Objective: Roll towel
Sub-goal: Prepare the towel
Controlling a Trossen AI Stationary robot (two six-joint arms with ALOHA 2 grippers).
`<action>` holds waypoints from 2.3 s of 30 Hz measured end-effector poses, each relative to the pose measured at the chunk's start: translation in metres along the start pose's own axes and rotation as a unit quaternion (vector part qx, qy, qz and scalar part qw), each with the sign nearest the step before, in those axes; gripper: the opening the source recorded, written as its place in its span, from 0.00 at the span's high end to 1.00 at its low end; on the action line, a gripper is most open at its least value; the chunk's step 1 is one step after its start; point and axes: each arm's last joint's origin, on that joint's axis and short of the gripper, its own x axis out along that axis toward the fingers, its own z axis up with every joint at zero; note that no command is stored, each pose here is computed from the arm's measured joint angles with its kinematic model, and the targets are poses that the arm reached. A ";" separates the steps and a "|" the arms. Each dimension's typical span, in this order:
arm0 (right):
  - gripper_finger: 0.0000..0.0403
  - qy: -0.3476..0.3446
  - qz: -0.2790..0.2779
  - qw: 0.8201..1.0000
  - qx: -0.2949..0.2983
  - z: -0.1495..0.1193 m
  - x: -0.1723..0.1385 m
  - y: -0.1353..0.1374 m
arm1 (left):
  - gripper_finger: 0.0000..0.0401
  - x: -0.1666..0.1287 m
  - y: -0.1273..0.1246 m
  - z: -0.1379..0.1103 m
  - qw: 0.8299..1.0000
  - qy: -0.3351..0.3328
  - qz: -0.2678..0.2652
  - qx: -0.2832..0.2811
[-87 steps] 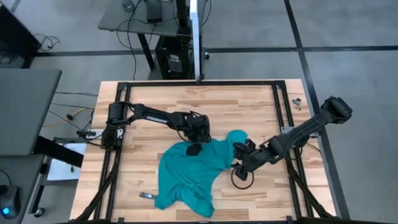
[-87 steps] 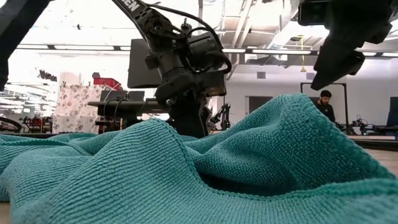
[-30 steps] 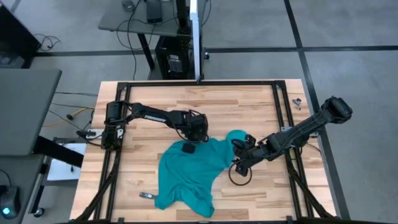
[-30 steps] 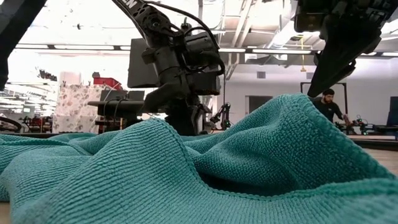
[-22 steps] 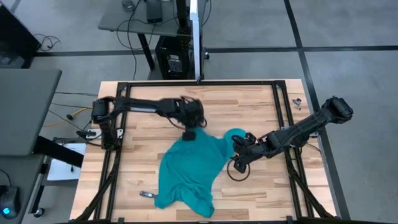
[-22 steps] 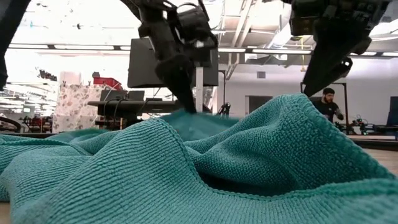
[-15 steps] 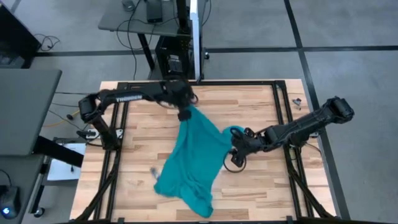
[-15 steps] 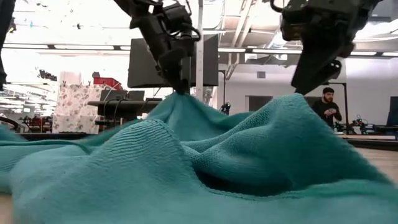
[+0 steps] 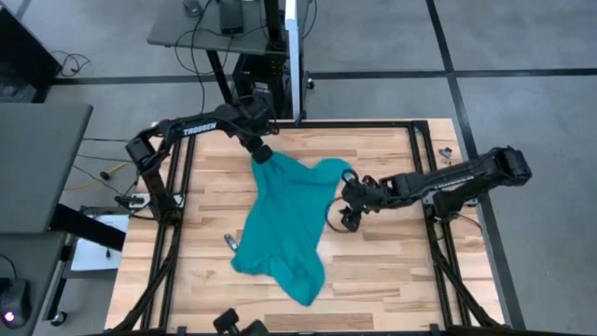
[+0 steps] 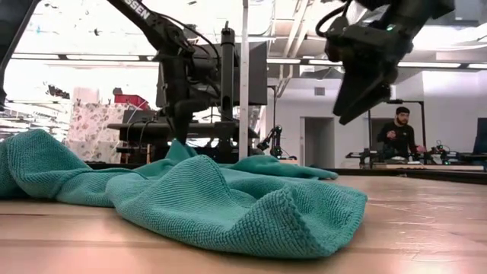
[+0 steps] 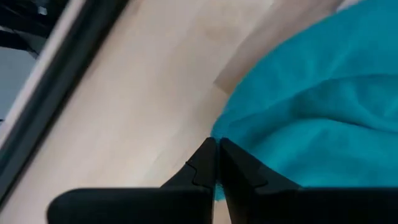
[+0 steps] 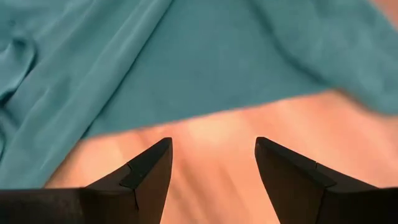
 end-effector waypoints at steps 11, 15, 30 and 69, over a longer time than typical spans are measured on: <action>0.45 0.013 0.111 0.994 0.019 0.018 0.082 -0.007 | 0.71 -0.008 -0.017 0.001 0.986 -0.031 -0.153 0.066; 0.45 -0.011 0.129 0.991 0.033 0.022 0.103 0.003 | 0.69 -0.003 -0.032 0.012 0.981 -0.071 -0.162 0.083; 0.45 0.048 0.124 0.989 0.062 0.001 0.119 0.028 | 0.71 0.072 -0.091 0.028 0.960 -0.075 -0.224 0.149; 0.48 0.036 -0.017 0.997 0.073 0.055 0.068 -0.122 | 0.71 0.058 -0.129 -0.049 0.968 -0.053 -0.244 0.015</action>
